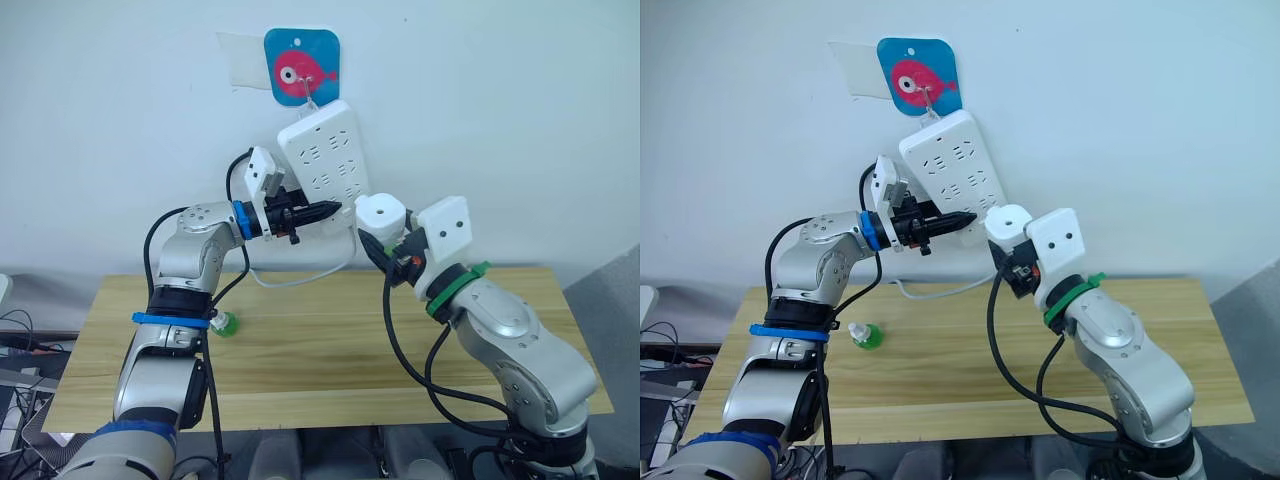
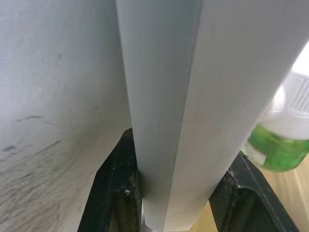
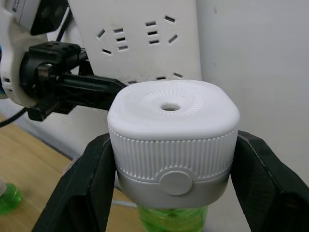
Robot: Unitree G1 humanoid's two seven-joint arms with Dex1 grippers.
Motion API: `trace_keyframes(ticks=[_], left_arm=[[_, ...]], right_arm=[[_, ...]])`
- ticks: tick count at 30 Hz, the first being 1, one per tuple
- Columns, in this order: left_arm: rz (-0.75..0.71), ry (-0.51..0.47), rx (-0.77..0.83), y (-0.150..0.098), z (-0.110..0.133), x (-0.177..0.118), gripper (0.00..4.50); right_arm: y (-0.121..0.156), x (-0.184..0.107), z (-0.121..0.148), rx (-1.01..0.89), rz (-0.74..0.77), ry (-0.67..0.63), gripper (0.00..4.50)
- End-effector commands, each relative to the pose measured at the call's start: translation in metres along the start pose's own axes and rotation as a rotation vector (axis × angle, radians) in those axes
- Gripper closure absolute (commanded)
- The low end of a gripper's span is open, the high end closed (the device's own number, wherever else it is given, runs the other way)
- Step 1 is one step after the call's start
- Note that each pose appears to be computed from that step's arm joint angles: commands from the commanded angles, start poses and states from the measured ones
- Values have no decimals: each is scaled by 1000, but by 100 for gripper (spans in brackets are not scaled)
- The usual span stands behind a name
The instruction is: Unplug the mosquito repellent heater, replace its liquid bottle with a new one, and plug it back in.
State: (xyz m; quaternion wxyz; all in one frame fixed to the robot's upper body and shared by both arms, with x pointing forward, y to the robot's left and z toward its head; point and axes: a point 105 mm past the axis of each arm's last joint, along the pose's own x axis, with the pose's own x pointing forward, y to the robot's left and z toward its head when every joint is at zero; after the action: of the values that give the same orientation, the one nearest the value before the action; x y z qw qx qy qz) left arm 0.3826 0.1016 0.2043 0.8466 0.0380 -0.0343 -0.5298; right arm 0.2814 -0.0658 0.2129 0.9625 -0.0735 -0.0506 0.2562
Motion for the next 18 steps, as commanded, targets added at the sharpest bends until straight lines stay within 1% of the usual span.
trace_keyframes(ticks=[1,5,6,7,8,11,15,16,18], left_arm=[[100,6,-12,16,-1,-7,318],[105,9,-15,15,-3,-10,318],[107,14,-18,15,-4,-15,318],[107,25,-23,15,-7,-21,246],[113,34,-28,15,-9,-28,224],[151,66,-39,16,-18,-47,132],[163,128,-62,2,-34,-72,15],[166,146,-69,-5,-39,-80,7],[156,178,-79,-28,-48,-95,7]], right_arm=[[0,-9,17,-6,-3,-66,153],[-5,-12,16,33,-27,-65,153],[-11,-15,13,60,-42,-62,153],[-17,-18,10,74,-55,-59,153],[-24,-21,6,99,-74,-54,153],[-42,-27,-6,160,-121,-42,153],[-57,-29,-18,293,-162,-45,153],[-60,-29,-23,353,-174,-44,153],[-65,-29,-33,485,-196,-49,153]])
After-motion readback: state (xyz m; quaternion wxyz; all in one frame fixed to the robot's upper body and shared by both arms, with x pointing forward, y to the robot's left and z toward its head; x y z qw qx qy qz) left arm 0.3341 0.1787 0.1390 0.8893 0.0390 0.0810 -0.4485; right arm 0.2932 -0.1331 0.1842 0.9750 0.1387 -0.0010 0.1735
